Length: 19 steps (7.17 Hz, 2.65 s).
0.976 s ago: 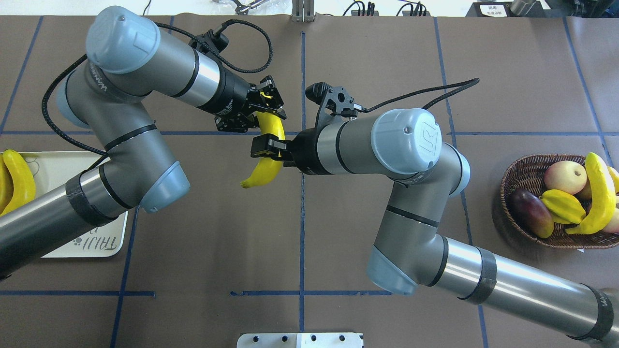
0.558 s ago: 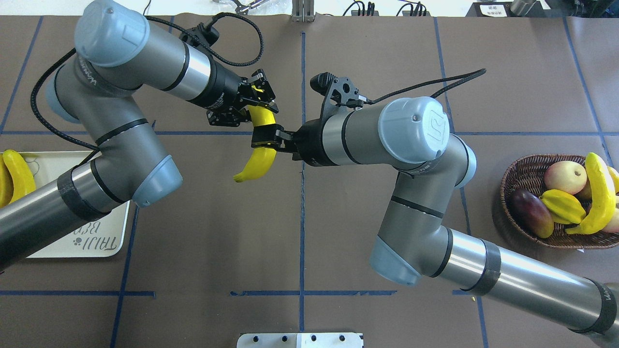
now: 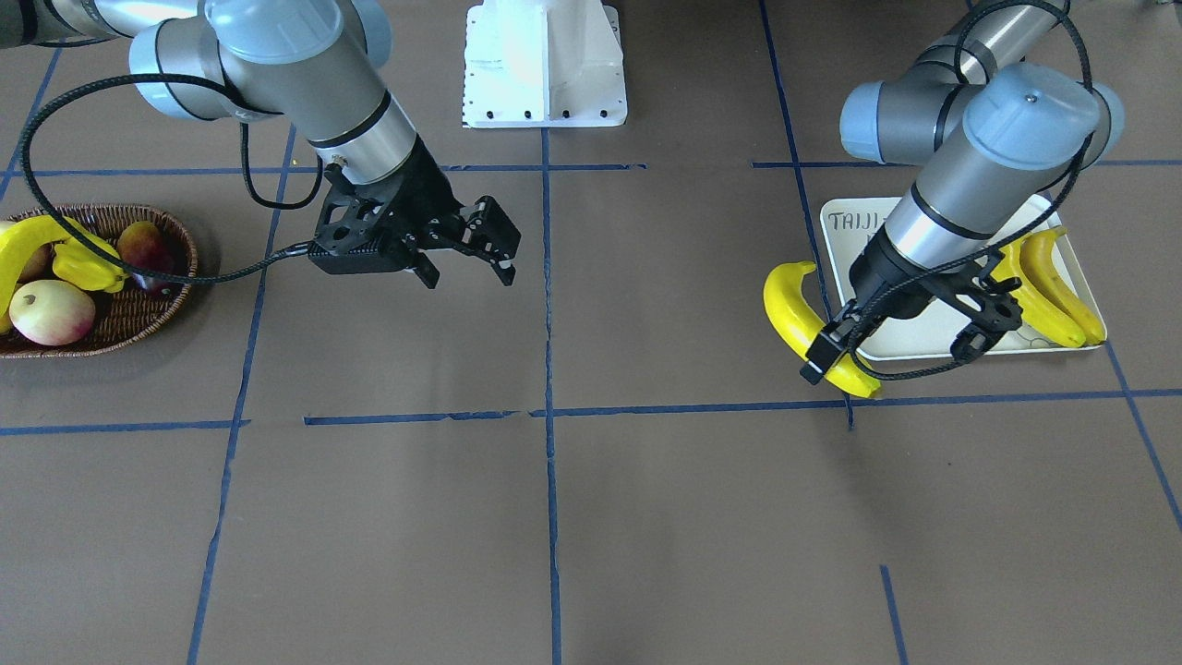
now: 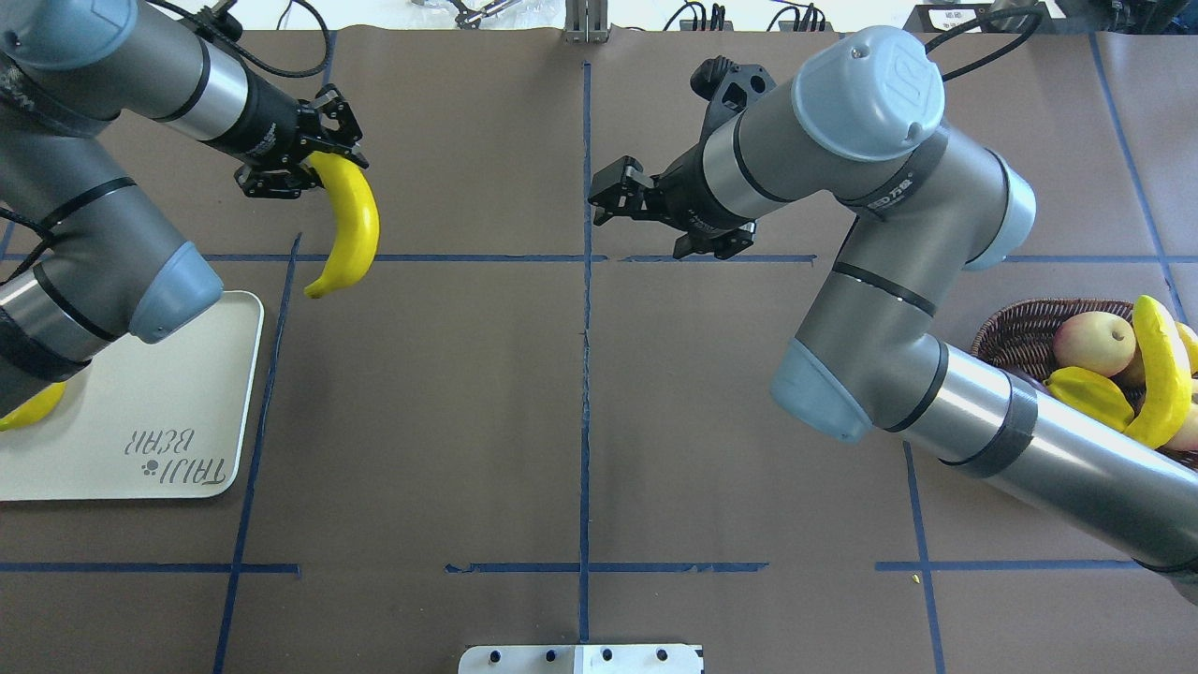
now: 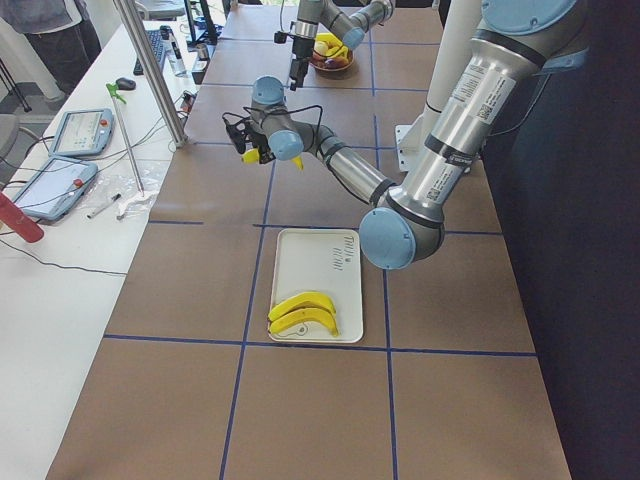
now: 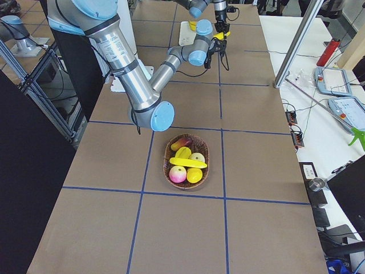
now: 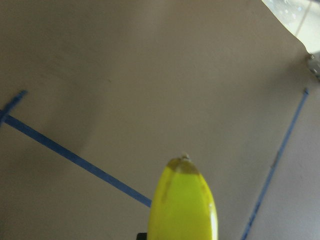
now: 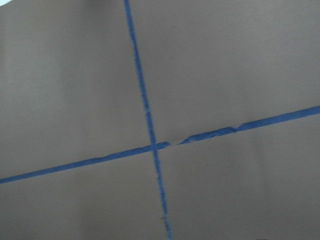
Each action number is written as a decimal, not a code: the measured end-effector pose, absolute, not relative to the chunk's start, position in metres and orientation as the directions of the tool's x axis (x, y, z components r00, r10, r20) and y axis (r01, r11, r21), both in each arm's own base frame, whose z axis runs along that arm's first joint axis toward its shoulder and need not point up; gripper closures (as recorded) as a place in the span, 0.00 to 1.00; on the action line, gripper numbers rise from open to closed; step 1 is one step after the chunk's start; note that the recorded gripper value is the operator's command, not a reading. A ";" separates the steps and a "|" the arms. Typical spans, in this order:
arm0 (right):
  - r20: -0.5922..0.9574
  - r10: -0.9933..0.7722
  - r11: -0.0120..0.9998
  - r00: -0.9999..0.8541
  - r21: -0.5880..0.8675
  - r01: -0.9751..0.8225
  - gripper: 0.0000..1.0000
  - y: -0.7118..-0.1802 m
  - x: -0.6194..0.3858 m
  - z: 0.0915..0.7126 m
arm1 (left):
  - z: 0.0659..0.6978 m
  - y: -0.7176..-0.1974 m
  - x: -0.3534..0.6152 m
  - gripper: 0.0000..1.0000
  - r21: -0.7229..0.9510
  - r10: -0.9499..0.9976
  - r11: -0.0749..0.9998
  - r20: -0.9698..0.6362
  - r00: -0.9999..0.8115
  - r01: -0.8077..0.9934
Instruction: Transfer all bananas from basket to plate
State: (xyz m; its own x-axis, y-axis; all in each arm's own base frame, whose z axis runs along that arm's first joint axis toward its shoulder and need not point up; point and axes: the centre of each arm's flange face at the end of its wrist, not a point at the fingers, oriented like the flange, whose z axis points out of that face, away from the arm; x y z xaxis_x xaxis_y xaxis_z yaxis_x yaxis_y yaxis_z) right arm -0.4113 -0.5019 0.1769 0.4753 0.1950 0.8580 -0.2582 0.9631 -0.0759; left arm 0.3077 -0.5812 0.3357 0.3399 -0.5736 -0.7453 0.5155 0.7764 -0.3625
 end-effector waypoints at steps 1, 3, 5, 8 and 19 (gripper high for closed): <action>0.813 0.180 0.969 0.554 -0.050 -0.242 0.00 -0.508 -0.386 0.191 | 0.381 -0.574 0.297 1.00 -0.334 -0.573 0.786 -0.710 0.410 0.521; 0.747 0.118 0.985 0.654 -0.006 -0.172 0.00 -0.515 -0.335 0.223 | 0.464 -0.549 0.267 0.96 -0.300 -0.562 0.809 -0.647 0.515 0.505; 0.706 0.039 0.994 0.707 0.044 -0.100 0.00 -0.522 -0.309 0.244 | 0.530 -0.521 0.239 0.95 -0.274 -0.533 0.838 -0.596 0.600 0.472; 0.698 0.018 0.995 0.716 0.057 -0.082 0.00 -0.524 -0.303 0.249 | 0.582 -0.496 0.216 0.57 -0.288 -0.550 0.832 -0.546 0.632 0.475; 0.634 -0.094 0.993 0.767 0.118 0.024 0.00 -0.511 -0.214 0.341 | 0.515 -0.517 0.141 0.00 -0.131 -0.253 0.961 -0.774 0.580 0.245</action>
